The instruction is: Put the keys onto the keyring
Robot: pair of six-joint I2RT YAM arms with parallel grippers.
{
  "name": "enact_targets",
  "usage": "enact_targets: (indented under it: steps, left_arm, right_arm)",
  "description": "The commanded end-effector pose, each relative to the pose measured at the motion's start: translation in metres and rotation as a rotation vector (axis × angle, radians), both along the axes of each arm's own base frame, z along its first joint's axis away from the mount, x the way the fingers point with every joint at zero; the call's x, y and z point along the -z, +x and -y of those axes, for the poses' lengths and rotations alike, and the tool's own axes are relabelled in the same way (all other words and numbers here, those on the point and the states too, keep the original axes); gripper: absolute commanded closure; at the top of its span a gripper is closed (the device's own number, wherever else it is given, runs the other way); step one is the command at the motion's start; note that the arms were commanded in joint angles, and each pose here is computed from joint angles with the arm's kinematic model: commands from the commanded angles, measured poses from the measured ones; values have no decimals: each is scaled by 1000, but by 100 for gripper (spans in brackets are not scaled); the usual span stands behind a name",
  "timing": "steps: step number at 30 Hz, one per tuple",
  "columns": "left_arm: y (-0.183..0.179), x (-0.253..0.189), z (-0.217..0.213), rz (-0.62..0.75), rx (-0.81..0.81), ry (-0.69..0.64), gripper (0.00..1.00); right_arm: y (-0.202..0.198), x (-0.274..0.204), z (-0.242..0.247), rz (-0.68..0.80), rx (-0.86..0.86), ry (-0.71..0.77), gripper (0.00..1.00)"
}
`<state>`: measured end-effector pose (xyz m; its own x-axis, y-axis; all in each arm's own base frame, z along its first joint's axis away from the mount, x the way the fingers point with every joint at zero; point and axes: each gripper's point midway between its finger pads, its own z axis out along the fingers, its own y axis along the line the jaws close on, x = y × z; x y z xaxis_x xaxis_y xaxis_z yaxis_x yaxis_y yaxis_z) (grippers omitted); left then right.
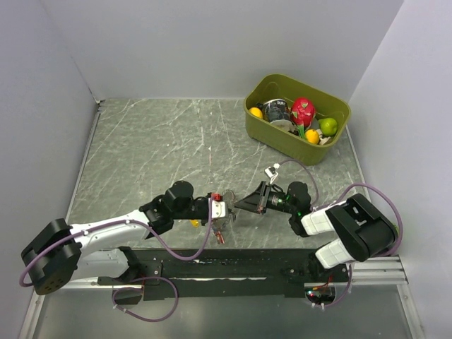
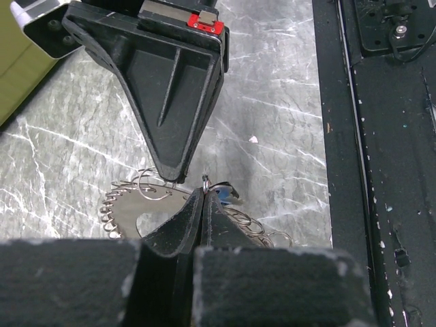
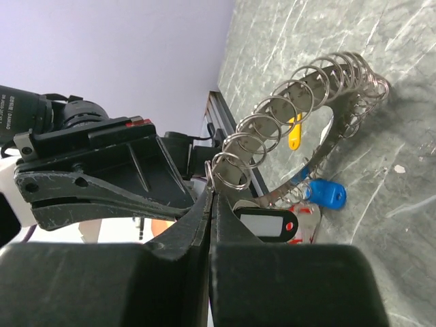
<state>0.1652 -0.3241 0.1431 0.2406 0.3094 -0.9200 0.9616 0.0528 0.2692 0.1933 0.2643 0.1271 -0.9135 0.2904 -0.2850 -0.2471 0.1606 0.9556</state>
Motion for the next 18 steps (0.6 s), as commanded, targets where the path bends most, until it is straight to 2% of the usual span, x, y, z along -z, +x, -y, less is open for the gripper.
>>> enact_targets:
  steps: [1,6,7,13,14,16,18]
  left_arm:
    - [0,-19,3,38,3,-60,99]
    - [-1,-17,2,33,4,-57,99]
    - [-1,-17,1,35,2,-53,99]
    - [2,-13,0,34,-12,-41,97]
    - [2,-14,0,35,-14,-43,95]
    - [1,-14,0,34,-14,-45,85]
    - [2,-15,0,43,-24,-46,70]
  right_arm:
    - [-2,-18,-1,96,-7,38,100]
    - [-1,-25,1,175,7,-3,100]
    - [-2,-18,3,150,9,-35,100]
    - [9,-30,8,292,50,-125,100]
    - [10,-30,9,312,51,-140,100]
    - [12,-35,9,347,55,-143,100]
    - [15,-41,7,386,50,-143,100]
